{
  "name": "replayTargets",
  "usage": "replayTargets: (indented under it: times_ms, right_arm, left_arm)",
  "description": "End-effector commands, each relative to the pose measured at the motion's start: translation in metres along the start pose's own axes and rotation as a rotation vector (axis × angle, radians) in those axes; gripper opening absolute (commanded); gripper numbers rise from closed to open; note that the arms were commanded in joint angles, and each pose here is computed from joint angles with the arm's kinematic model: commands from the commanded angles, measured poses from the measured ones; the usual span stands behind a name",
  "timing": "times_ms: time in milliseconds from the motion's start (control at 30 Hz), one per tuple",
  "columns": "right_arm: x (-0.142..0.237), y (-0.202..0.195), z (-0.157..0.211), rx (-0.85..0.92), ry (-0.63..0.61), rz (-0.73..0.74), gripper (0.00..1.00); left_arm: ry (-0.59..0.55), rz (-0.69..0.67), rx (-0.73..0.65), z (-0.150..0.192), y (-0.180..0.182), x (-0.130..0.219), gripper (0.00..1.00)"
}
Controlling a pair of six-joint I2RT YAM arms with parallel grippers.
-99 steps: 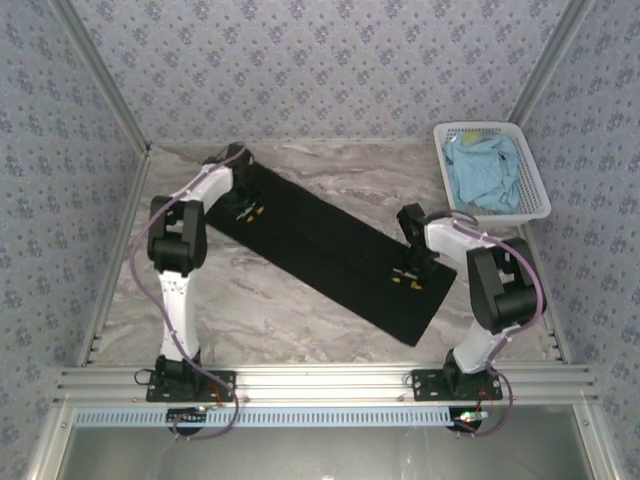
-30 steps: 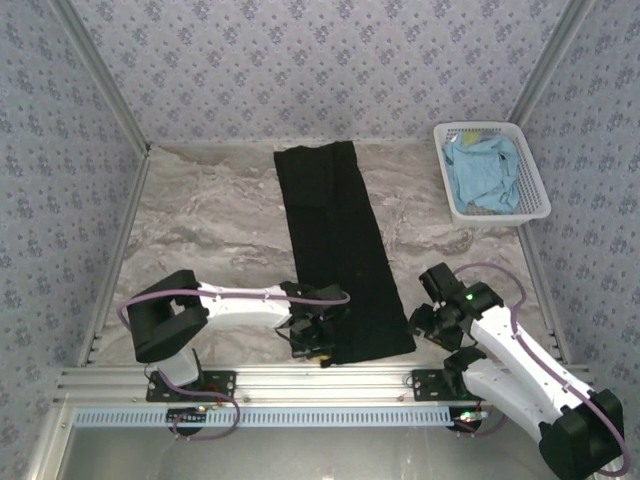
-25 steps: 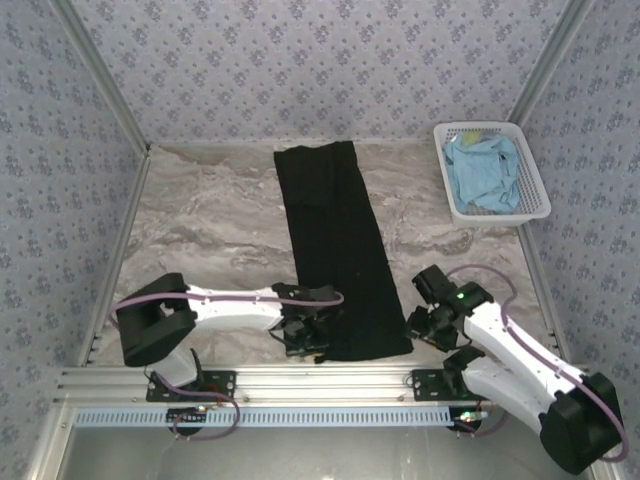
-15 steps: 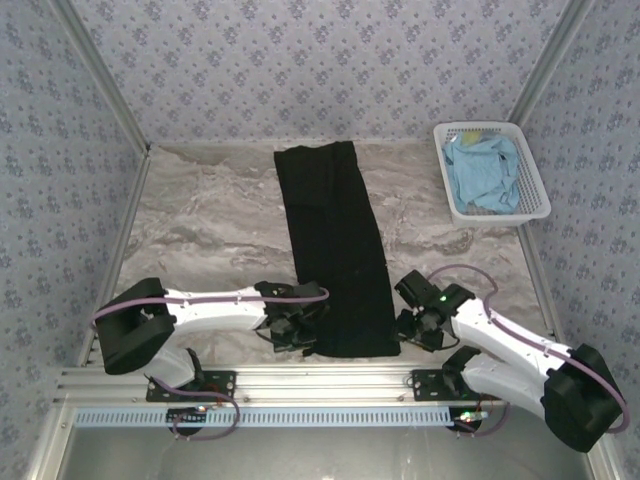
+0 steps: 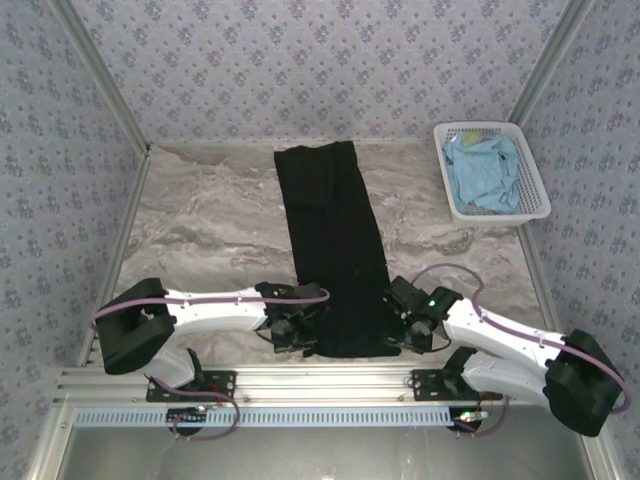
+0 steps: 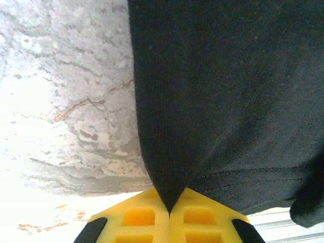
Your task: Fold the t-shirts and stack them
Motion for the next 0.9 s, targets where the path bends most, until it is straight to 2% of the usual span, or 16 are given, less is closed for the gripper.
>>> replayTargets:
  times_ms: [0, 100, 200, 233, 333, 367, 500, 600, 733, 867]
  right_arm:
    - [-0.008, -0.005, 0.006, -0.021, 0.028, 0.035, 0.45]
    - [-0.009, -0.009, 0.005, -0.016, 0.019, 0.079, 0.42]
    - [-0.009, -0.012, 0.002, -0.014, -0.002, 0.095, 0.32]
    - [-0.007, -0.01, -0.001, -0.009, -0.019, 0.09, 0.27]
    - [0.009, -0.01, -0.006, 0.011, -0.072, 0.093, 0.02]
    - [0.015, -0.012, -0.006, 0.019, -0.083, 0.1, 0.0]
    - [0.035, -0.015, 0.0, 0.039, -0.079, 0.087, 0.0]
    - [0.05, -0.01, 0.003, 0.038, -0.089, 0.039, 0.0]
    - [0.07, 0.0, 0.002, 0.051, -0.094, 0.013, 0.0]
    - [0.086, 0.021, -0.012, 0.062, -0.11, -0.031, 0.0]
  left_arm:
    - [-0.015, -0.056, 0.104, 0.0, 0.009, -0.001, 0.0]
    - [-0.015, -0.054, 0.1, 0.0, 0.005, -0.001, 0.0]
    - [-0.014, -0.052, 0.088, 0.002, 0.002, -0.001, 0.0]
    - [-0.012, -0.053, 0.086, 0.004, 0.001, -0.002, 0.0]
    - [-0.001, -0.04, 0.066, 0.013, -0.005, -0.002, 0.0]
    - [0.003, -0.033, 0.058, 0.017, -0.007, -0.003, 0.0]
    - [0.009, 0.005, 0.027, 0.032, -0.022, -0.001, 0.0]
    - [-0.04, 0.009, 0.022, 0.032, -0.028, 0.015, 0.0]
    - [-0.144, 0.032, 0.079, 0.018, -0.027, 0.047, 0.0]
    - [-0.197, 0.111, 0.16, -0.002, -0.027, 0.066, 0.0]
Point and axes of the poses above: each hand's point on the last joint's axis, 136 mm out from that joint toward the fingers, its own x axis back along the fingers, its own y axis along the line the jaws close on, z = x × y, the point moved 1 cm from there along x, back along the fingers, and after that the axes turned 5 degrees about -x, right-handed, at the moved point
